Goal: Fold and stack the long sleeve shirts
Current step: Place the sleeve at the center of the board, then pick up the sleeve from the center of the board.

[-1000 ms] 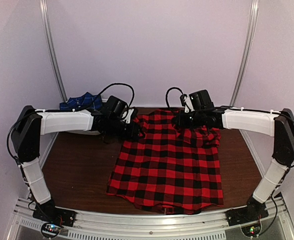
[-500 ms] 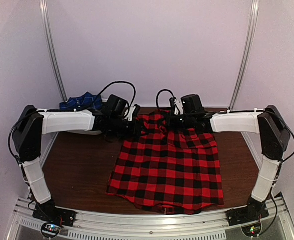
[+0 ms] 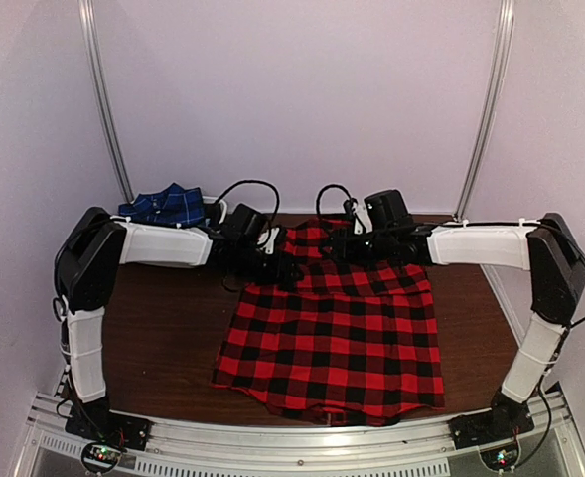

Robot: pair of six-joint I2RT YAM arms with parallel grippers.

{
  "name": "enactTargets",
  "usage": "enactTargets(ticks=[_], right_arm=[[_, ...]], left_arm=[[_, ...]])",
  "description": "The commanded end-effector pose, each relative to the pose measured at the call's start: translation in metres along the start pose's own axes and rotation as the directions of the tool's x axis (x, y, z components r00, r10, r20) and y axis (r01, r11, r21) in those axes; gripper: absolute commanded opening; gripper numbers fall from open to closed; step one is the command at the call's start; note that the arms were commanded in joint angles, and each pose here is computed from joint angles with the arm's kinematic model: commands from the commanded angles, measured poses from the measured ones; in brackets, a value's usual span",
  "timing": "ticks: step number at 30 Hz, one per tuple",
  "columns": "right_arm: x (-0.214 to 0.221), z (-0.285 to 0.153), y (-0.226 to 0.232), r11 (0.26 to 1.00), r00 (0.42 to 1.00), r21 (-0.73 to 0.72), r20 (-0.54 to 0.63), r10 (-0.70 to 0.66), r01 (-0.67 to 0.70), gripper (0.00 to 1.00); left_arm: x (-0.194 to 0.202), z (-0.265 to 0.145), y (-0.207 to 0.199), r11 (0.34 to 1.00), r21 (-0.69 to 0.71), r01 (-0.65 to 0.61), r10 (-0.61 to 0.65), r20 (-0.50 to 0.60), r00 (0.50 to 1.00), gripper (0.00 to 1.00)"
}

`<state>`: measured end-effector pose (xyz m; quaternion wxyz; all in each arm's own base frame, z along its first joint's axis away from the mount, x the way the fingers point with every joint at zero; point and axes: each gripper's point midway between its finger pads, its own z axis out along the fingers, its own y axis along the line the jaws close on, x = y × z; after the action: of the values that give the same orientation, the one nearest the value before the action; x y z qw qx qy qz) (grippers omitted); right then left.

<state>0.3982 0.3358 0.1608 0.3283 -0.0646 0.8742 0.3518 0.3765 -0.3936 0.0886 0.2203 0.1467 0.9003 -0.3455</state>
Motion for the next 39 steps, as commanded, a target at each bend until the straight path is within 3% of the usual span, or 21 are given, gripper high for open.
enactTargets(ticks=[1,7,23,27,39], right_arm=[[-0.004,-0.035,-0.026,0.99,0.998,0.14,0.049,-0.041,0.034,0.61],[0.016,-0.062,-0.058,0.965,0.998,0.259,0.04,-0.05,0.038,0.61],[0.044,-0.111,-0.092,0.929,0.998,0.37,0.046,-0.034,0.015,0.62],[0.05,-0.12,-0.097,0.919,0.998,0.393,0.045,-0.034,0.014,0.62],[0.073,-0.147,-0.126,0.869,1.0,0.495,0.027,-0.005,-0.009,0.63]], left_arm=[[-0.017,0.003,0.004,0.999,-0.038,-0.001,0.003,0.047,0.999,0.64],[-0.019,0.002,0.04,0.982,-0.184,0.035,-0.026,0.049,0.998,0.63],[-0.022,0.038,0.057,0.984,-0.174,0.029,-0.031,-0.009,0.999,0.56],[-0.023,0.041,0.055,0.987,-0.16,0.027,-0.029,-0.015,0.999,0.47],[-0.061,0.015,0.014,0.997,-0.077,-0.023,0.028,0.067,0.997,0.07]])
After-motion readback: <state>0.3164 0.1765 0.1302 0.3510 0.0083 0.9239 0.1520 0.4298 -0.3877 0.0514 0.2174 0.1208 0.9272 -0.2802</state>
